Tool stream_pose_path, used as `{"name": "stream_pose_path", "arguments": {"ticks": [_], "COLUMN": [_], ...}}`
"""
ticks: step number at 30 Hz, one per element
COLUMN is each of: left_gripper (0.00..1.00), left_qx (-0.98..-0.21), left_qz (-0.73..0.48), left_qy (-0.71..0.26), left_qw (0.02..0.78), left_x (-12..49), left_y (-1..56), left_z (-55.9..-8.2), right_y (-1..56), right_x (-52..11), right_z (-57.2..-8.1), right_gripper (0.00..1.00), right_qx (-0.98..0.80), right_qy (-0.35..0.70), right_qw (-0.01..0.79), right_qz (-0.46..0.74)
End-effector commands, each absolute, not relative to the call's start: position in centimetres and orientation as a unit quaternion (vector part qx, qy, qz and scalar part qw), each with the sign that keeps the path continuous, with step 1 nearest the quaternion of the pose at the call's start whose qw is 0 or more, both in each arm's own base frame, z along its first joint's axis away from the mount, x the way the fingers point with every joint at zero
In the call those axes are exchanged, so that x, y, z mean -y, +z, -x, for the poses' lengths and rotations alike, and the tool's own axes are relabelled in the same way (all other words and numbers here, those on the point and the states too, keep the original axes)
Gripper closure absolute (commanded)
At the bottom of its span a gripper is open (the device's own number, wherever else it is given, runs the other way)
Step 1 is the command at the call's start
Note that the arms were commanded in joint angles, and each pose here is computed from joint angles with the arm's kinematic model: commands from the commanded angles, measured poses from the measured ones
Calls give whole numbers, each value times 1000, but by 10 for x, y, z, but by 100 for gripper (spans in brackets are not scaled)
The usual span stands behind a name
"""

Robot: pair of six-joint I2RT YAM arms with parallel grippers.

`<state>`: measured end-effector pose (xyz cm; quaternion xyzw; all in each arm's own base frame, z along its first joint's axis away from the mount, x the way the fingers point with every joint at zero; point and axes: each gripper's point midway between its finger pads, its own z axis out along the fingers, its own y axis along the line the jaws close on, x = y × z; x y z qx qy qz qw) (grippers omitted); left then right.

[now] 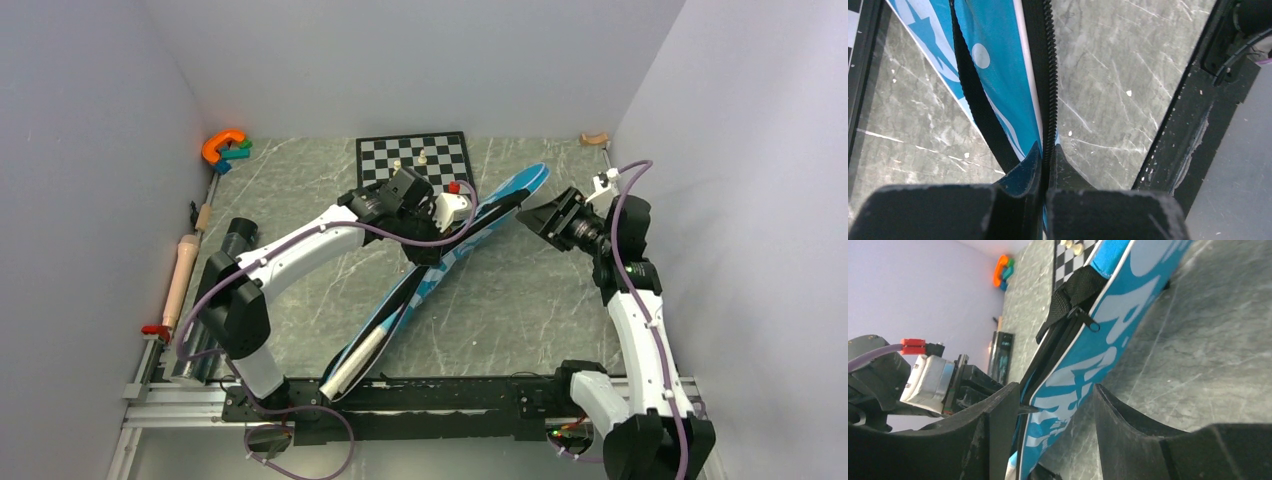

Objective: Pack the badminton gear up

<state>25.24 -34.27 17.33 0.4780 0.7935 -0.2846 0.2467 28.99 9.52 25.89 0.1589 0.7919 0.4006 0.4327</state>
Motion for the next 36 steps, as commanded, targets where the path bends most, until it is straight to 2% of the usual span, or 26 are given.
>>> {"name": "stream_pose_path", "arguments": {"ticks": [1, 9, 13, 17, 22, 28, 36], "left_gripper": [100, 100, 100, 100, 100, 100, 100], "left_qx": [-726, -720, -719, -719, -715, -721, -730], "left_qz": [-510, -522, -523, -524, -527, -526, -521], "left_qy": [-349, -350, -351, -349, -346, -344, -331], "left_qw": [301, 295, 294, 295, 301, 291, 293], "left_x": [354, 349, 348, 347, 349, 345, 347], "left_y": [246, 248, 247, 248, 248, 245, 240], "left_z": [-235, -227, -226, -226, -229, -226, -234], "right_y": [274, 275, 275, 276, 277, 273, 276], "right_x": [-110, -107, -108, -109, -112, -113, -119], "right_z": [-297, -308, -309, -307, -301, -298, -288], "right_gripper": [41, 47, 53, 65, 75, 100, 100], "right_qx": [-763, -754, -751, -749, -747, -747, -738], "right_qy": [459, 467, 474, 477, 484, 486, 508], "right_qw": [445, 448, 446, 446, 444, 440, 429], "right_qz": [-93, -109, -112, -109, -106, -110, -115]}}
